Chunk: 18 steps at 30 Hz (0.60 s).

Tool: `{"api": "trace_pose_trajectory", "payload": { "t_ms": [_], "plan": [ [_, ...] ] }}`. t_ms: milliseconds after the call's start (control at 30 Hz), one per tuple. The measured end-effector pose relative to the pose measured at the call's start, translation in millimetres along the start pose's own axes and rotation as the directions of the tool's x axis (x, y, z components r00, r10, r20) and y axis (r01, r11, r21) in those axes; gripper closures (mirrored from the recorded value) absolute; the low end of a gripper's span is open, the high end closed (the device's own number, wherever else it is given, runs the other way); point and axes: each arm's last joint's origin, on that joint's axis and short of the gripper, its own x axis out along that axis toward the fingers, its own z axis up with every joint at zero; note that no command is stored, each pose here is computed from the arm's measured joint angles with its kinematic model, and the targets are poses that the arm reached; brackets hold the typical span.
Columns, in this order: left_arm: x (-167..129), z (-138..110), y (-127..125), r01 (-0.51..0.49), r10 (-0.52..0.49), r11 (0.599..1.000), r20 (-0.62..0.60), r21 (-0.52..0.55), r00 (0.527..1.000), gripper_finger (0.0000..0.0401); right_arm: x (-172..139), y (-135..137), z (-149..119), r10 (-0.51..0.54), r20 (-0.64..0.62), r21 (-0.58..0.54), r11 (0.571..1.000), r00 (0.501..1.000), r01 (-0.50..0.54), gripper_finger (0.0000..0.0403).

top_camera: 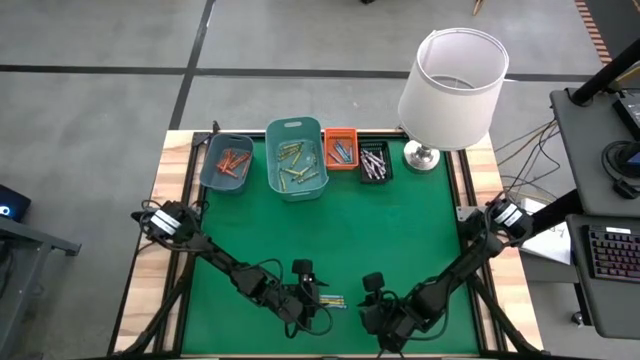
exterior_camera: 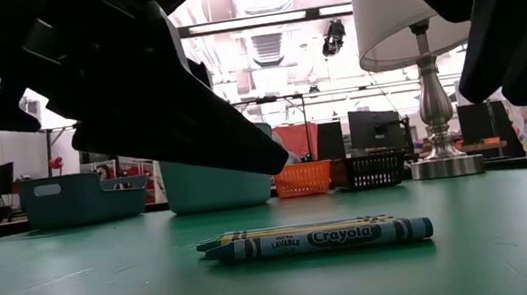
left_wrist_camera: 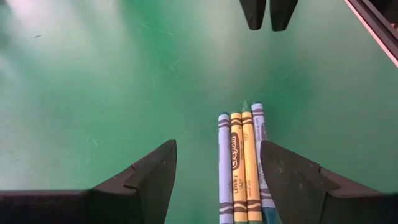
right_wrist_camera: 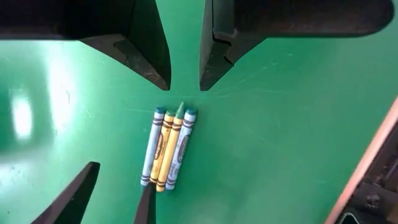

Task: Sort crayons
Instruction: Put the blue crayon into the orange bin

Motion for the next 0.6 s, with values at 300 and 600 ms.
{"api": "trace_pose_trajectory", "payload": {
  "t_ms": [300,600],
  "plan": [
    [0.5,1.2,0.6,-0.002,0.002,1.000,0.009,-0.009,1.000,0.0186,0.4,-7.2,0.1,-0.009,-0.003,-0.046,0.999,1.000,0.009,0.0326],
    [2.6,2.3,4.4,-0.012,0.012,1.000,0.009,-0.012,1.000,0.0186,-4.5,-14.1,-8.5,-0.004,0.028,-0.006,1.000,1.000,0.004,0.0326]
  ]
}}
